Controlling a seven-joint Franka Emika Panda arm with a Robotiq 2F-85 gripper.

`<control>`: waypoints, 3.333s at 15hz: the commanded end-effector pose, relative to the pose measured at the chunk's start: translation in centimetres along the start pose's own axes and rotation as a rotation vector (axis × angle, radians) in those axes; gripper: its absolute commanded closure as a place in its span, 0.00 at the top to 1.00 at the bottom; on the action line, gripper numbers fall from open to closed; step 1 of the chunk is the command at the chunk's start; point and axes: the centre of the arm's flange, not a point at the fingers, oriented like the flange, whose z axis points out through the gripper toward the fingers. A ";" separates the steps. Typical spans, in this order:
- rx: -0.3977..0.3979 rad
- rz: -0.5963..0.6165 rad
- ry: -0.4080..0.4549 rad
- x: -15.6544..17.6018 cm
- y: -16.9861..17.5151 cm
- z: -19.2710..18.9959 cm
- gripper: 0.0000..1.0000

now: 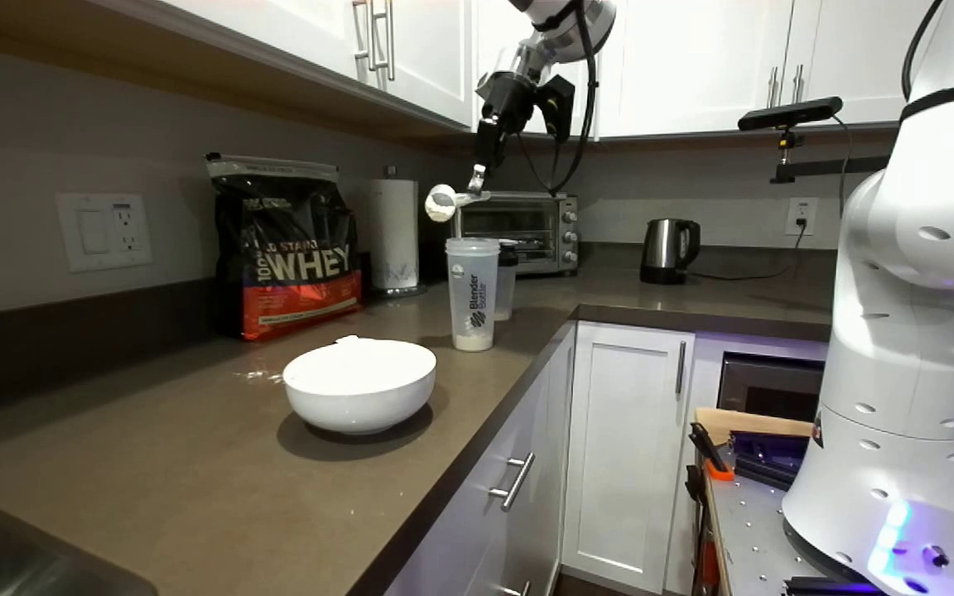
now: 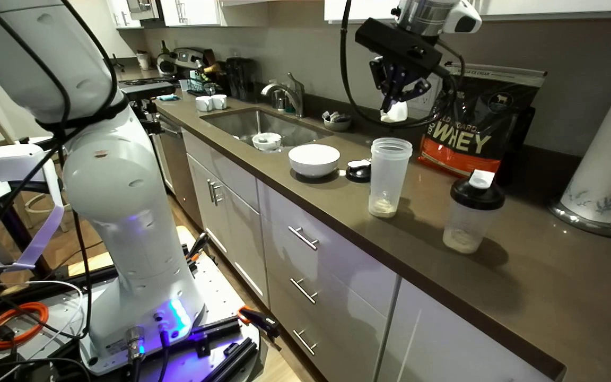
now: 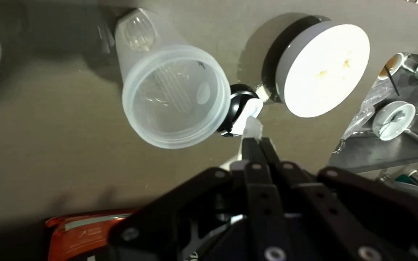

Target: Scoop some powder and put it in the bottle

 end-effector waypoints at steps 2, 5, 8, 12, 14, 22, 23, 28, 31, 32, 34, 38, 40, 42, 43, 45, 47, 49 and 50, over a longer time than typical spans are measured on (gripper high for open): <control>-0.041 0.061 0.008 -2.4 0.8 -0.7 0.02; -0.051 0.082 0.001 -2.8 1.6 -0.2 0.02; -0.069 0.097 -0.002 -4.4 1.3 0.1 0.02; -0.084 0.116 -0.021 -5.0 1.7 0.7 0.02; -0.093 0.121 -0.018 -5.0 1.8 0.6 0.02; -0.174 0.096 0.010 -4.3 1.5 0.9 0.02; -0.183 0.091 0.008 -4.2 1.5 1.1 0.02; -0.214 0.080 0.003 -4.1 0.9 2.0 0.02; -0.244 0.068 -0.005 -4.1 0.5 2.4 0.02; -0.253 0.064 -0.006 -4.1 0.3 2.5 0.02; -0.272 0.052 -0.014 -4.1 -0.1 2.5 0.02; -0.279 0.036 -0.024 -4.2 -0.8 2.2 0.02; -0.272 0.032 -0.021 -4.3 -1.1 2.0 0.03; -0.266 0.026 -0.014 -4.2 -1.4 1.8 0.02; -0.261 0.021 -0.010 -4.2 -1.6 1.7 0.02; -0.260 0.011 -0.006 -4.2 -2.2 1.3 0.02; -0.261 -0.001 -0.002 -4.3 -2.9 1.1 0.02; -0.247 -0.016 0.007 -4.5 -3.8 0.8 0.02; -0.234 -0.026 0.014 -4.6 -4.4 0.7 0.02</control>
